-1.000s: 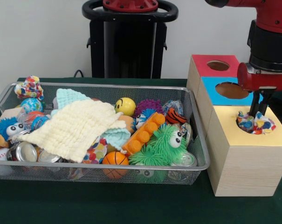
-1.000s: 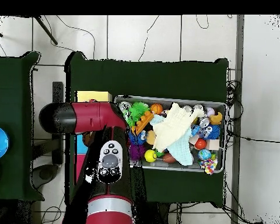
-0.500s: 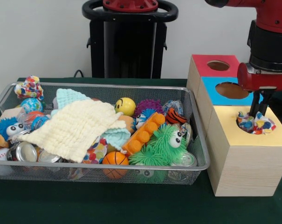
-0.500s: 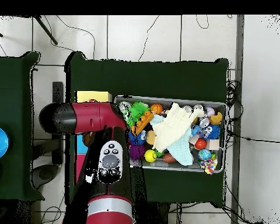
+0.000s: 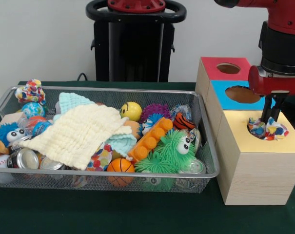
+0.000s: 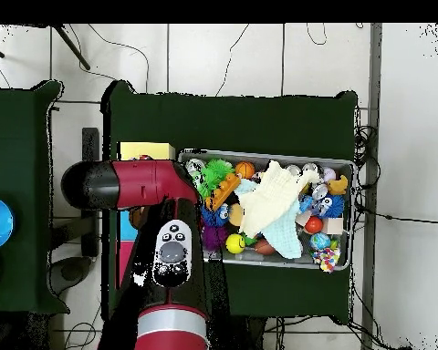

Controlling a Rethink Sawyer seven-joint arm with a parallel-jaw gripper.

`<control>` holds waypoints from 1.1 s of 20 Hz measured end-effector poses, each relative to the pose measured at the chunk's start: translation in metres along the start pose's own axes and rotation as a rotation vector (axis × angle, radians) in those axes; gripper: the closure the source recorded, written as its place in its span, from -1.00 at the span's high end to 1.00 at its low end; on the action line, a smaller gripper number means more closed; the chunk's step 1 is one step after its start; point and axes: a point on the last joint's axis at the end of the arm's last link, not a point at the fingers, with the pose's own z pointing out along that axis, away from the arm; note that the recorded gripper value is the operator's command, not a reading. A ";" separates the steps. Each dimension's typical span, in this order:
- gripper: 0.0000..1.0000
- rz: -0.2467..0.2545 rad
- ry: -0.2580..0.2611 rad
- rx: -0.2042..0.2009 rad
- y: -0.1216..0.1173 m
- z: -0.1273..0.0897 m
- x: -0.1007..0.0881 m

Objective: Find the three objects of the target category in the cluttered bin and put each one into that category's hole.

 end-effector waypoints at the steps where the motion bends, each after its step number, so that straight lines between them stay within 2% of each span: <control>1: -1.00 0.000 0.000 0.000 0.000 0.000 0.000; 14: -1.00 0.002 -0.012 -0.003 -0.001 0.000 0.001; 22: -1.00 0.022 -0.031 -0.037 -0.005 0.000 0.004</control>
